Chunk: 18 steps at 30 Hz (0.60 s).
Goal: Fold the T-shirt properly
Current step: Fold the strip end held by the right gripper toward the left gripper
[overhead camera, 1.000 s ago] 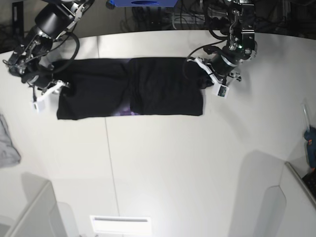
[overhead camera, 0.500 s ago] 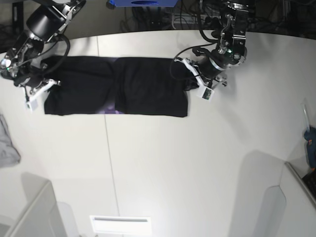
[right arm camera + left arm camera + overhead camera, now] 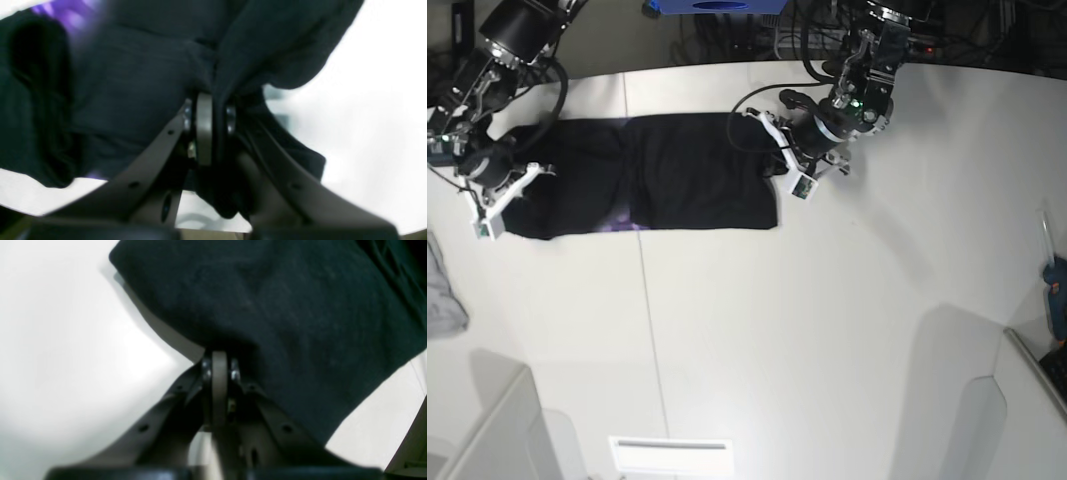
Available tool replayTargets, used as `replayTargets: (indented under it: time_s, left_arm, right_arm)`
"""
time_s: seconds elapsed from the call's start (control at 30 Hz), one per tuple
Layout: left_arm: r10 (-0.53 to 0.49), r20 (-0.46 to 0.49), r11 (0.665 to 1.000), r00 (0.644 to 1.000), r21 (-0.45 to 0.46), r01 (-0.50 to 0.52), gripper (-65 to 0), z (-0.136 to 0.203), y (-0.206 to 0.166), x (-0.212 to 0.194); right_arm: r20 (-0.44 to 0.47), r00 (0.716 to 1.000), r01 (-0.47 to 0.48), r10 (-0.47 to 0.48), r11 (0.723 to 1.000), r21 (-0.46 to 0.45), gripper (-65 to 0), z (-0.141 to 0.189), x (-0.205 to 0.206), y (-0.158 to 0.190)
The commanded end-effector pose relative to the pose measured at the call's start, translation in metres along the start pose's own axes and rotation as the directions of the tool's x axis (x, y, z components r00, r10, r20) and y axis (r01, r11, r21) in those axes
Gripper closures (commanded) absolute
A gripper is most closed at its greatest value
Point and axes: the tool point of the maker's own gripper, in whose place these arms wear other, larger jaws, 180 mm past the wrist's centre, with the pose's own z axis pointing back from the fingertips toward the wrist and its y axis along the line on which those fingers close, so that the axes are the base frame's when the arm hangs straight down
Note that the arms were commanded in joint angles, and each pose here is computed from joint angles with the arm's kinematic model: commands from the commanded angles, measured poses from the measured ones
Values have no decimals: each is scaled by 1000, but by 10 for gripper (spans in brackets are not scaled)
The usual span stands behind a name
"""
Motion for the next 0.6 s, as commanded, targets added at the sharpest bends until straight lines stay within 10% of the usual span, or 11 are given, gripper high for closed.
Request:
replayTargets:
  time_s: [0.0, 0.57]
  left_arm:
    - [2, -5, 1000, 1000, -6, -2, 0, -1, -6, 1]
    - [-4, 2, 1000, 1000, -9, 4, 0, -5, -7, 8]
  right_arm:
    - [64, 998, -20, 20, 1000, -8, 0, 9, 17, 3]
    - [152, 985, -80, 81, 997, -18, 0, 39, 29, 39]
